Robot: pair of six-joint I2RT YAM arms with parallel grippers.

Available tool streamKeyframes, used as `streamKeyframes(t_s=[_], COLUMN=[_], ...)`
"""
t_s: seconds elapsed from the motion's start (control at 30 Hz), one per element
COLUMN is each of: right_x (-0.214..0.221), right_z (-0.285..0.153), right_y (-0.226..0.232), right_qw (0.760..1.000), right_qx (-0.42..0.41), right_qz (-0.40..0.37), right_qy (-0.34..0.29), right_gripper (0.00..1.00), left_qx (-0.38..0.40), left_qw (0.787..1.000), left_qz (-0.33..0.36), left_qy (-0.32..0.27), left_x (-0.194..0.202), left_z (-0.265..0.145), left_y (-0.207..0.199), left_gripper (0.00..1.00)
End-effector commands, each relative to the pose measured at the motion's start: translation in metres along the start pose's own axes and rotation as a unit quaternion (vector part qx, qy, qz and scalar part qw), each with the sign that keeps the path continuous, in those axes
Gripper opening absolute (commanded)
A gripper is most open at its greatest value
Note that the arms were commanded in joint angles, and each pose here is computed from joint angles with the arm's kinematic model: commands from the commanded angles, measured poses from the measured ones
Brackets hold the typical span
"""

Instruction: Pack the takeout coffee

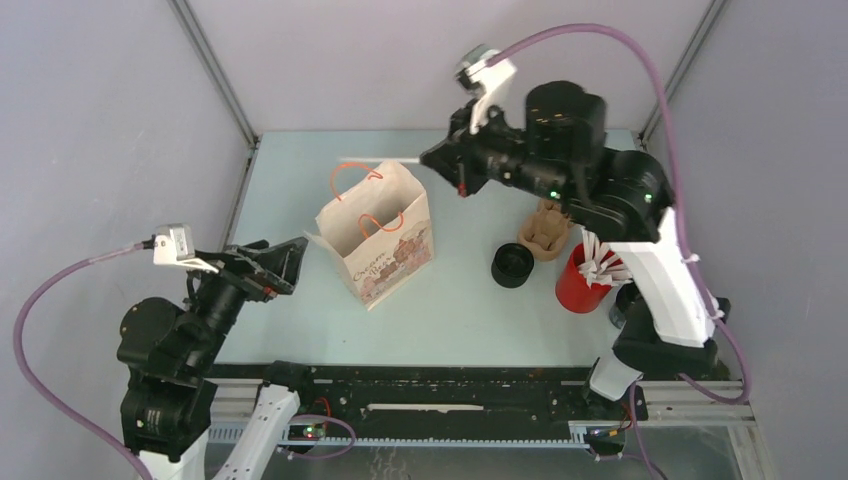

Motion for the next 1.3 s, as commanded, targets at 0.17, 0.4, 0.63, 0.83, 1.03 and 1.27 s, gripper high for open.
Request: streamKeyframes(t_s=[0.17, 0.4, 0.63, 0.83, 1.03, 1.27], right_x=[0.031, 0.050, 0.057, 0.050, 0.018, 0.018], right_z=[0.006, 0.039, 0.078, 0.086, 0.030, -0.073], right_y=[0.016, 0.010, 0.011, 0.009, -0.009, -0.028], right_qw=[0.994, 0.984, 0.981, 0.987, 0.998, 0.991], right_qx=[-0.069, -0.080, -0.121, -0.097, 0.008, 0.127], right_qz=[-0.045, -0.076, -0.070, -0.061, -0.052, -0.044], right_qy=[0.065, 0.139, 0.132, 0.109, 0.047, -0.015], right_gripper=[0.00, 0.00, 0.00, 0.47, 0.72, 1.00], left_qx=[-0.014, -0.014, -0.016, -0.020, -0.020, -0.027], left_qw=[1.000, 1.000, 1.000, 1.000, 0.999, 0.996], left_qz=[0.001, -0.003, 0.001, 0.005, 0.016, 0.050], left_qy=[-0.016, -0.015, -0.013, -0.016, -0.028, -0.065], left_x=[-0.004, -0.002, -0.003, -0.004, -0.011, -0.031], left_z=[-0.012, -0.009, -0.012, -0.012, -0.014, -0.024], left_y=[-0.001, 0.000, 0.000, 0.000, -0.004, -0.014], left_gripper=[1.00, 1.00, 1.00, 1.00, 1.00, 1.00])
Point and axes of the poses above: each gripper's point midway between its finger pads, its own z axis out along the fingers, its own y axis along the line the jaws close on, x = y × z, the point moved 10 cm from there along -z, back along the fingers, and after that the axes turned 11 degrees about -z, right-handed, at the moved point
